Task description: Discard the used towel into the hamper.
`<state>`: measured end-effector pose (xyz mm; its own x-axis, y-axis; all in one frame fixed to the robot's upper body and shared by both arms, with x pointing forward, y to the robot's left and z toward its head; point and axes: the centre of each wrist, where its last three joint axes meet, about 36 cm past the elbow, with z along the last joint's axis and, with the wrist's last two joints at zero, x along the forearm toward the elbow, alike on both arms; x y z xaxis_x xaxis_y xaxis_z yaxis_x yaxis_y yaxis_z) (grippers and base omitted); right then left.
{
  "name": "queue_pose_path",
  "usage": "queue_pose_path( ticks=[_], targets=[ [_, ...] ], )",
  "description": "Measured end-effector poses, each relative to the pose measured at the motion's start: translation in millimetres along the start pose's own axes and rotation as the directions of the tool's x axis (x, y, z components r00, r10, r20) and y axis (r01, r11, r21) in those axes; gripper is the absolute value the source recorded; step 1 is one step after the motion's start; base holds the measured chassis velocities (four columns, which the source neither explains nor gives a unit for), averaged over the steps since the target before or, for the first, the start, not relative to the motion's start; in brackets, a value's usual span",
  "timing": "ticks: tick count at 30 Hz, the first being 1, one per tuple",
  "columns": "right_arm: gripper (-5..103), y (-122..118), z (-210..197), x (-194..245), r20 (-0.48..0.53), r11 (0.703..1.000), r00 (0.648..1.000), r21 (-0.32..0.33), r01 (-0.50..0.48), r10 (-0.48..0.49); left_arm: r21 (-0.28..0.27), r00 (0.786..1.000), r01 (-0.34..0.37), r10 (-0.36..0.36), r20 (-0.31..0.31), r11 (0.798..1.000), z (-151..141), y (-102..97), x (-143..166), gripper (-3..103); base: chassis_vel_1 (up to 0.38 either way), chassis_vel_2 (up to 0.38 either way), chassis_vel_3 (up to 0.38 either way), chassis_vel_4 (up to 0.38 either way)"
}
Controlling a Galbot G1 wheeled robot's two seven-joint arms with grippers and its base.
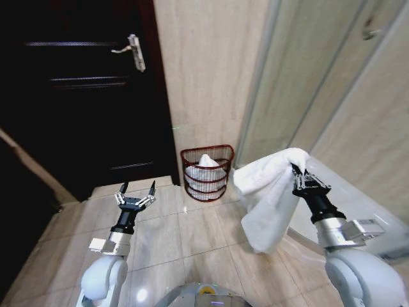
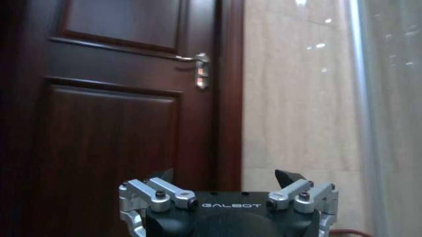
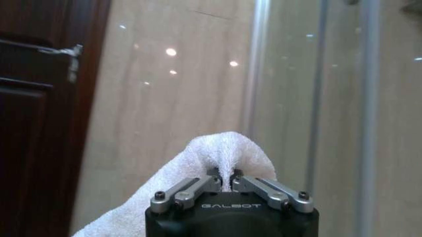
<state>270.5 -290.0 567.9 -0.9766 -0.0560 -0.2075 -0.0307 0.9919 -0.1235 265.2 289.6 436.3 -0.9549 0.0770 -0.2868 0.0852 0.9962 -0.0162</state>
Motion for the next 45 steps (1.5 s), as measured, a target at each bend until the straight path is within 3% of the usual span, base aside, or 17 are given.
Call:
queue_pose_path(
  ticks=[17, 45],
  targets=[
    [4, -0.1, -3.0, -3.8, 0.068, 1.0, 0.998, -0.007, 0.012, -0.011, -0.03, 0.999, -0.023, 0.024, 0.024, 0.999, 5.2, -0.8, -0.7, 100, 0.069, 0.077, 0.076, 0.065],
    [4, 2.9, -2.5, -4.8, 0.064, 0.999, 0.998, -0.027, -0.025, 0.027, -0.02, 0.999, -0.039, 0.039, 0.007, 0.999, 1.5, 3.8, -1.2, 100, -0.065, 0.065, 0.062, -0.066]
  ],
)
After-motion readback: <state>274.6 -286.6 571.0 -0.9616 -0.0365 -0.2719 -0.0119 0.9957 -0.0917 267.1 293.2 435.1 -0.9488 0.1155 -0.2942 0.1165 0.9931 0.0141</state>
